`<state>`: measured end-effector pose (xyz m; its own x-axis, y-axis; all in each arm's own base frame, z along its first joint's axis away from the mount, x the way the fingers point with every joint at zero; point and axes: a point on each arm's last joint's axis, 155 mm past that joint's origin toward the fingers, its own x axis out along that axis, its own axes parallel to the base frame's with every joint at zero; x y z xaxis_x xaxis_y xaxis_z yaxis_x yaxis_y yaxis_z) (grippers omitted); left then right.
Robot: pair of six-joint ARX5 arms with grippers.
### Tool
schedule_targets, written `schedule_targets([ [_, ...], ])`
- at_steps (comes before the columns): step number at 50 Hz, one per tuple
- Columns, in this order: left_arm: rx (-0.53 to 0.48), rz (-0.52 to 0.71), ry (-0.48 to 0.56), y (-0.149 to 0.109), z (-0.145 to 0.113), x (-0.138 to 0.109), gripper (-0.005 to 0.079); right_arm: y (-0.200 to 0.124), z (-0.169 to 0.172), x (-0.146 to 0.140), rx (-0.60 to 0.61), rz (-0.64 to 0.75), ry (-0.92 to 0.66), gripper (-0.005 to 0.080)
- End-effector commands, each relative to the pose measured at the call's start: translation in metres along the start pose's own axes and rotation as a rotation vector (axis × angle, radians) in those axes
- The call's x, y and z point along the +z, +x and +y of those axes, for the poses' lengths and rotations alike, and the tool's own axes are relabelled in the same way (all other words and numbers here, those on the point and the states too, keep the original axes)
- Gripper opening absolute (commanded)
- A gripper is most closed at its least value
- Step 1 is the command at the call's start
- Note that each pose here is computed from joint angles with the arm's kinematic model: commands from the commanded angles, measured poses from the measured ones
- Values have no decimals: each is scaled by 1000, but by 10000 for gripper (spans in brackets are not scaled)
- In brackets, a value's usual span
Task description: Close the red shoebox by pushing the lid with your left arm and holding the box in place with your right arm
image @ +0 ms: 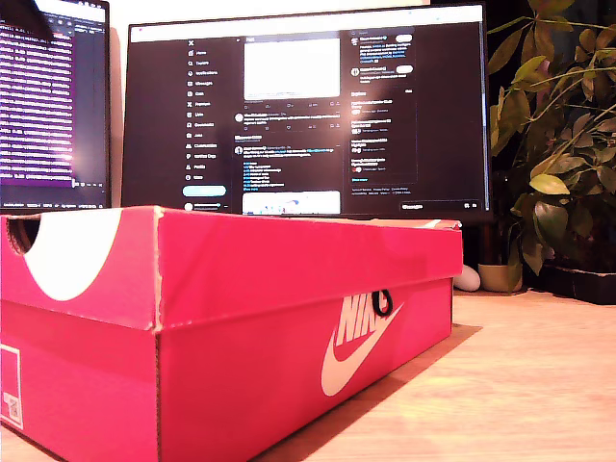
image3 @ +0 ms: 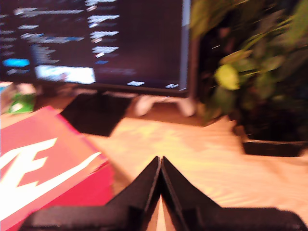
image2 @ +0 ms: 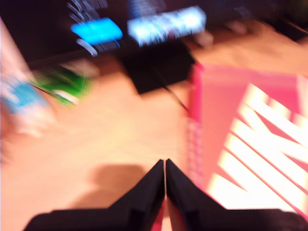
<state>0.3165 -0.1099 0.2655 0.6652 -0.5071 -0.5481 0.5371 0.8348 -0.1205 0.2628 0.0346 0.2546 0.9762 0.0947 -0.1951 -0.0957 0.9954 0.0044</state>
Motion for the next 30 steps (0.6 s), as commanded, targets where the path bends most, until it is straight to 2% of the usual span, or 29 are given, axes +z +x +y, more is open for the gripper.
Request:
schedule_targets([
  [1, 7, -91, 48, -16, -8, 17, -19, -7, -6, 12, -30, -47, 0, -12],
  [10, 51, -150, 77, -26, -3, 13, -19, -28, -15, 27, -68, -127, -59, -12],
  [16, 91, -170, 73, -31, 3, 0, -19, -43, -16, 31, -70, -164, -56, -12],
  [30, 180, -265, 97, -56, 3, -10, -19, -70, -39, 33, -186, -214, -69, -13],
])
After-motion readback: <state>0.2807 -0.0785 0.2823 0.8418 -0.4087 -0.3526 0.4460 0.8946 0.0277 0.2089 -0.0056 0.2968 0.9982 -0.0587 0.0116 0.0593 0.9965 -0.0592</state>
